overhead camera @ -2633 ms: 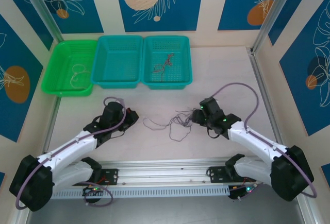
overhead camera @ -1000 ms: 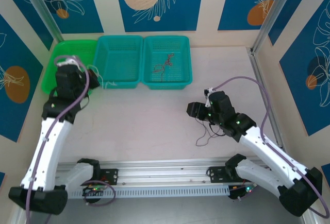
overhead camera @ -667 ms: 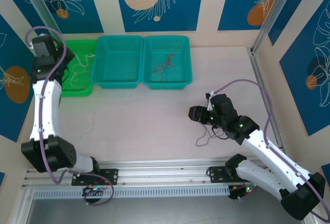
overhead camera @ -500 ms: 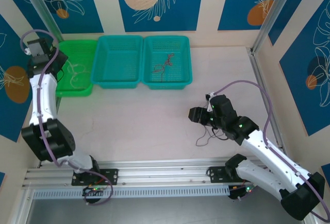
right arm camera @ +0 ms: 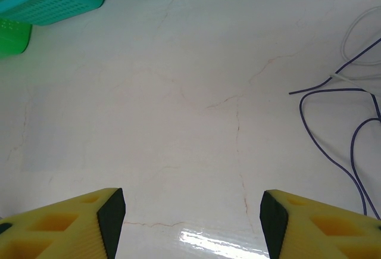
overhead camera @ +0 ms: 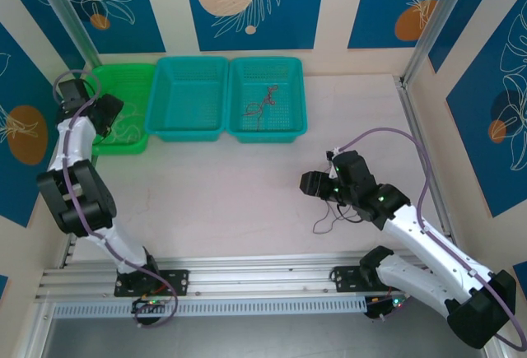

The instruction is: Untangle the cables

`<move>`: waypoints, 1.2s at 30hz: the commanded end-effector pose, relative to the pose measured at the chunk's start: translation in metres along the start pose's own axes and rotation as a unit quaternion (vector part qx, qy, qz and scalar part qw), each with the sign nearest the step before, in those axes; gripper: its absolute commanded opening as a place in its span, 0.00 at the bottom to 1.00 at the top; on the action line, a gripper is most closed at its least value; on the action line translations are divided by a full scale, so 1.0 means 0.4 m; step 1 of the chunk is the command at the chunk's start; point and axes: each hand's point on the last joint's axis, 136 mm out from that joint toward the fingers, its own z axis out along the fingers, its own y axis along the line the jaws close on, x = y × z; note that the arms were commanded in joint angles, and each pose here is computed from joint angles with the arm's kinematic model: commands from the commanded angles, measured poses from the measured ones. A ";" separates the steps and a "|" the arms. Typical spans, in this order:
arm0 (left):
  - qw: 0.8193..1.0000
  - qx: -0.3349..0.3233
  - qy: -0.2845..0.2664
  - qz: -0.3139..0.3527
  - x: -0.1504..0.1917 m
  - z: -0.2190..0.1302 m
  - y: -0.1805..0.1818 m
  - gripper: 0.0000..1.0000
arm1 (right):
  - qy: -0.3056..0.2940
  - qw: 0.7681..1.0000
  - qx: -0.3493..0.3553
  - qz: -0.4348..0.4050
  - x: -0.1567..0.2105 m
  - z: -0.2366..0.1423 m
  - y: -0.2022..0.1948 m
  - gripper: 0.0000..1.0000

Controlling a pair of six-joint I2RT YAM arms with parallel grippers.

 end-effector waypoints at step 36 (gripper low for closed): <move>0.869 0.237 0.168 0.400 0.982 -0.464 -0.164 0.76 | 0.081 0.979 0.160 0.093 -0.045 0.280 -0.303 0.01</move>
